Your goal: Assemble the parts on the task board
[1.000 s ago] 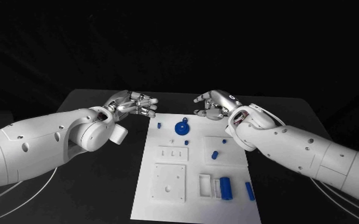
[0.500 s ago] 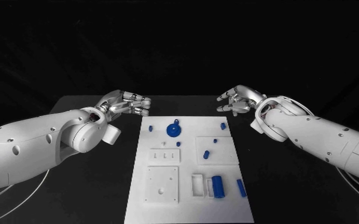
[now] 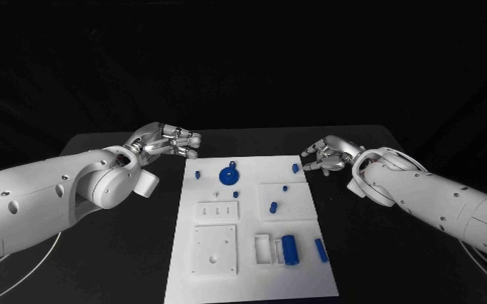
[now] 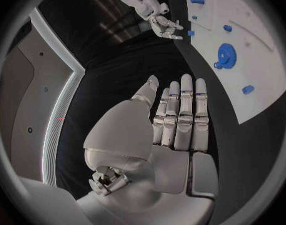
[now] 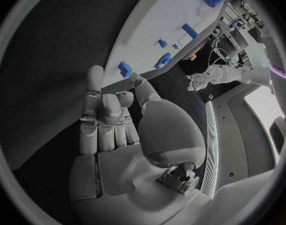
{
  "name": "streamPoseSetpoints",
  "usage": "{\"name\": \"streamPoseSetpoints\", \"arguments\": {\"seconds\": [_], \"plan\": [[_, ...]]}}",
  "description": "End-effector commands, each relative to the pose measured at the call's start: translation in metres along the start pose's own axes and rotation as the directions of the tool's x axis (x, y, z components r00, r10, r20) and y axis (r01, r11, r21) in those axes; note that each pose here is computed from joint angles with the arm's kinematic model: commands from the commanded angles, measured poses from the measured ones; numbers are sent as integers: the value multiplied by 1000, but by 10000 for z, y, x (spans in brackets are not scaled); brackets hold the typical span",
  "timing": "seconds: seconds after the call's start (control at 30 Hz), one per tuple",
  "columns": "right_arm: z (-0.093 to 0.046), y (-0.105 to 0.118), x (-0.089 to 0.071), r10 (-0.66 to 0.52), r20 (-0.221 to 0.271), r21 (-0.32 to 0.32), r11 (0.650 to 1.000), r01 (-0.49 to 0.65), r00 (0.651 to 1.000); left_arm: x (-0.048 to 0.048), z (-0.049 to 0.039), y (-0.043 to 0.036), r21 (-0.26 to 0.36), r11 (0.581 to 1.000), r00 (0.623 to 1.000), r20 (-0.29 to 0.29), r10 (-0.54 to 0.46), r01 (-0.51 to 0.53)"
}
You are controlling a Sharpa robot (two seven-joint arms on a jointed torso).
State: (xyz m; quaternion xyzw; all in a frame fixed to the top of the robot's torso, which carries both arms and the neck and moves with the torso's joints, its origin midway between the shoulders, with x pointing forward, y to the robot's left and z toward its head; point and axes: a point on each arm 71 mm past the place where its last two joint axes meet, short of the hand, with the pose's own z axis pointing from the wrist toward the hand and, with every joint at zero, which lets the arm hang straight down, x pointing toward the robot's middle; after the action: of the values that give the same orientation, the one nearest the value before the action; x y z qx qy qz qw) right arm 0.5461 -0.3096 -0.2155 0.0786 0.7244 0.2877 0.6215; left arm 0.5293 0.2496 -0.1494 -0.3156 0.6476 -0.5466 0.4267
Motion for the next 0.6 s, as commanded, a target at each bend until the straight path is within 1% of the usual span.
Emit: {"name": "streamPoseSetpoints", "arguments": {"seconds": [0.03, 0.37, 0.6], "plan": [[9, -9, 43, 8, -15, -23, 1000, -8, 1000, 25, -2, 0, 11, 1000, 1000, -25, 1, 0], [54, -17, 131, 15, -21, -12, 1000, -15, 1000, 36, -5, 13, 6, 1000, 1000, -30, -2, 2], [88, -52, 180, 11, -25, 9, 1000, -11, 1000, 50, -6, 12, 5, 1000, 999, -35, -3, 3]]}}
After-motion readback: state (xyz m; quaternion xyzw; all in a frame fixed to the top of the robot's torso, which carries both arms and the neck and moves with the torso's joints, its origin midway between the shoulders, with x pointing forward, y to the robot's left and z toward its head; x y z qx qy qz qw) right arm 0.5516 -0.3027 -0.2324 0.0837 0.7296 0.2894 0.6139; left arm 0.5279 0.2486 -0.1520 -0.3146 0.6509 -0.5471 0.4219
